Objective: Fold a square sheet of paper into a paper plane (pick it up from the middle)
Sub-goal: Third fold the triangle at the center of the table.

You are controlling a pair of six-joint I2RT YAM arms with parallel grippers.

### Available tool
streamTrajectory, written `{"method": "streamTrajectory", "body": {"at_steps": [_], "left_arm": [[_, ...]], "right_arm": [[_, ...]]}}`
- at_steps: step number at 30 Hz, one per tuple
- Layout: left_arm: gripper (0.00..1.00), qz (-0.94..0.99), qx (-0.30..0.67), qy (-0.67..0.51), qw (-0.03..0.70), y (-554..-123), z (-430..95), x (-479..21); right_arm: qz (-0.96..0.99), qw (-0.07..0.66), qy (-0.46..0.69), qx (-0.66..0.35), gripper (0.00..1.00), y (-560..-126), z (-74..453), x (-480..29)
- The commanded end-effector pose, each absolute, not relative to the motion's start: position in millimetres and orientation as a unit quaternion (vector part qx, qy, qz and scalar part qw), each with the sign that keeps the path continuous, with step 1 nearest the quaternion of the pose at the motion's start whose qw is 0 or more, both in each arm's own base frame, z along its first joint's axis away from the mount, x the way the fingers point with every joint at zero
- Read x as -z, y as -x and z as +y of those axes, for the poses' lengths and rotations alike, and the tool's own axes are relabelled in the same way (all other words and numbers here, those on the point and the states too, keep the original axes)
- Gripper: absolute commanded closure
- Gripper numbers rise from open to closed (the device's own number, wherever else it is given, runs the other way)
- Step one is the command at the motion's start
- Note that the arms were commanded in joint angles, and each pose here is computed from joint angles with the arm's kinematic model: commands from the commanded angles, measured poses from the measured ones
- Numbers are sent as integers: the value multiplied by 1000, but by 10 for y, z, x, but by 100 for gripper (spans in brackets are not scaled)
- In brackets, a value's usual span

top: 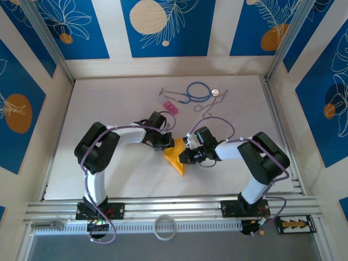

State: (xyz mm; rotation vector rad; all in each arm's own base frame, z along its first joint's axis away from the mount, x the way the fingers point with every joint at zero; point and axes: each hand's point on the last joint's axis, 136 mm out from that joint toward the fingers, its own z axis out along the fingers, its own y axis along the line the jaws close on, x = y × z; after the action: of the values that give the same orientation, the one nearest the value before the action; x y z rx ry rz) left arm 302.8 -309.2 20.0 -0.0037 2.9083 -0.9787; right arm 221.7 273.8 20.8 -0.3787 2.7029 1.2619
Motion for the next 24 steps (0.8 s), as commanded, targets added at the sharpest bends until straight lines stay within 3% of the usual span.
{"method": "streamTrajectory", "body": {"at_steps": [1, 24], "left_arm": [[90, 956, 292, 12, 17, -2950, -2961, -52], [90, 955, 295, 14, 17, -2953, -2973, -44]], "right_arm": [[898, 72, 130, -415, 100, -2272, 2743, -244], [903, 71, 133, -401, 100, -2279, 2715, -226]]}}
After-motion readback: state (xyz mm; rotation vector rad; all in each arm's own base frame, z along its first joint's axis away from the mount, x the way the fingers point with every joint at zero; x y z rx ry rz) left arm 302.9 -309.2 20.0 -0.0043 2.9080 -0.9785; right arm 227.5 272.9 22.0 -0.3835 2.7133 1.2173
